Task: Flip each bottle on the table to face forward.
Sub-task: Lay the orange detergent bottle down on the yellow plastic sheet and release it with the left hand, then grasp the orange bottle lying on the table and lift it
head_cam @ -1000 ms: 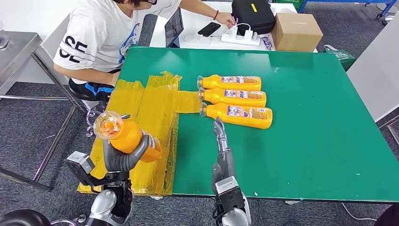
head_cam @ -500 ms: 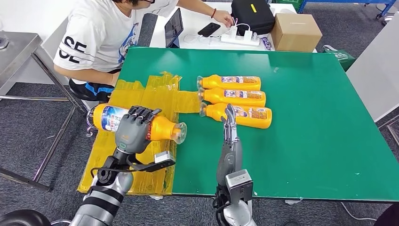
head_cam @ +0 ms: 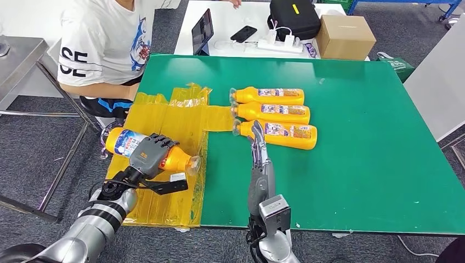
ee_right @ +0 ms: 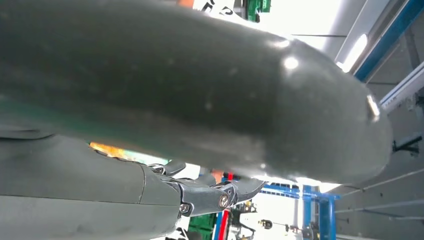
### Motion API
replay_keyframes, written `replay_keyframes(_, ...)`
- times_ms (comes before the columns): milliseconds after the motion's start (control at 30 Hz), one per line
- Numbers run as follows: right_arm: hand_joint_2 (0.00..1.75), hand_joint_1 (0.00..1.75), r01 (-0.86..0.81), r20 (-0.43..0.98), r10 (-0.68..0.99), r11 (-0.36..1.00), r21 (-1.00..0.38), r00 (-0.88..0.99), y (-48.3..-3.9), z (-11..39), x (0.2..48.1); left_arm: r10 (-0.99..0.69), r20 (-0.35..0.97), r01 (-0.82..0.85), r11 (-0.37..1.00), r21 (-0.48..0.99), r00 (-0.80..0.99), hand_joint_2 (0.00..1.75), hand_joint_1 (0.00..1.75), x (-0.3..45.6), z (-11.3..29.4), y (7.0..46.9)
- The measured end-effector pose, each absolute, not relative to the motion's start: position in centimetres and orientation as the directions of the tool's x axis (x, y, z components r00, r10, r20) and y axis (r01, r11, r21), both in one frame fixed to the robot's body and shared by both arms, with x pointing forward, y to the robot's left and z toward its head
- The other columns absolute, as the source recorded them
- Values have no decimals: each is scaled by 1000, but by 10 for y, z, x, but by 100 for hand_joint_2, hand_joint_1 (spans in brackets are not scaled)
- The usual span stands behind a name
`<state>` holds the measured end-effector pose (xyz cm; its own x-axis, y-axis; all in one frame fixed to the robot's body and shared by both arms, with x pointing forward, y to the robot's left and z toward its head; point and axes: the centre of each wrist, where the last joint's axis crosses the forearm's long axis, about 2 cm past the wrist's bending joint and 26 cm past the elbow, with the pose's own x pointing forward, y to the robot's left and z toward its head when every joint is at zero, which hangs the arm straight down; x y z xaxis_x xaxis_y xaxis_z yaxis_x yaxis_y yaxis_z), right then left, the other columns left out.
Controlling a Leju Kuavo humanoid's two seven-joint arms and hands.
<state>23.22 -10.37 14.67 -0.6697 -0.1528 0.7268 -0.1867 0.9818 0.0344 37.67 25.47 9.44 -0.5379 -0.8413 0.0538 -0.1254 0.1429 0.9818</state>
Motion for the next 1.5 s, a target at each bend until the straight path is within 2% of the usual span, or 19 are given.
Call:
replay_keyframes(167, 0, 0, -212, 734, -168, 977, 33, -658, -102, 144, 232, -853, 101, -2, 119, 993, -512, 175, 175, 389, 96, 269)
replay_keyframes(367, 0, 0, -241, 754, -184, 970, 34, -630, -98, 138, 232, -870, 183, 101, 153, 983, -458, 175, 175, 394, 95, 280)
replay_keyframes(400, 0, 0, -247, 758, -186, 968, 34, -625, -97, 137, 232, -871, 199, 117, 163, 980, -450, 175, 150, 394, 94, 281)
replay_keyframes(500, 0, 0, -261, 768, -194, 965, 36, -611, -95, 134, 231, -871, 241, 156, 192, 969, -428, 175, 24, 393, 92, 287)
replay_keyframes(533, 0, 0, -265, 770, -196, 964, 37, -607, -94, 134, 231, -870, 256, 168, 202, 965, -422, 175, 5, 393, 91, 289)
replay_keyframes(567, 0, 0, -269, 774, -198, 962, 37, -602, -93, 133, 231, -868, 273, 181, 215, 960, -414, 175, 0, 393, 90, 290)
replay_keyframes(733, 0, 0, -290, 792, -205, 956, 37, -575, -90, 129, 231, -850, 363, 250, 283, 926, -381, 175, 0, 390, 85, 297)
replay_keyframes(1167, 0, 0, -312, 817, -210, 949, 38, -537, -86, 122, 232, -803, 475, 340, 361, 868, -359, 175, 0, 382, 75, 306)
replay_keyframes(1400, 0, 0, -326, 834, -223, 944, 55, -505, -83, 119, 233, -632, 707, 383, 596, 706, -318, 175, 0, 371, 67, 310)
replay_keyframes(1500, 0, 0, -327, 837, -222, 944, 56, -500, -83, 118, 234, -583, 752, 374, 653, 658, -306, 175, 0, 366, 64, 308)
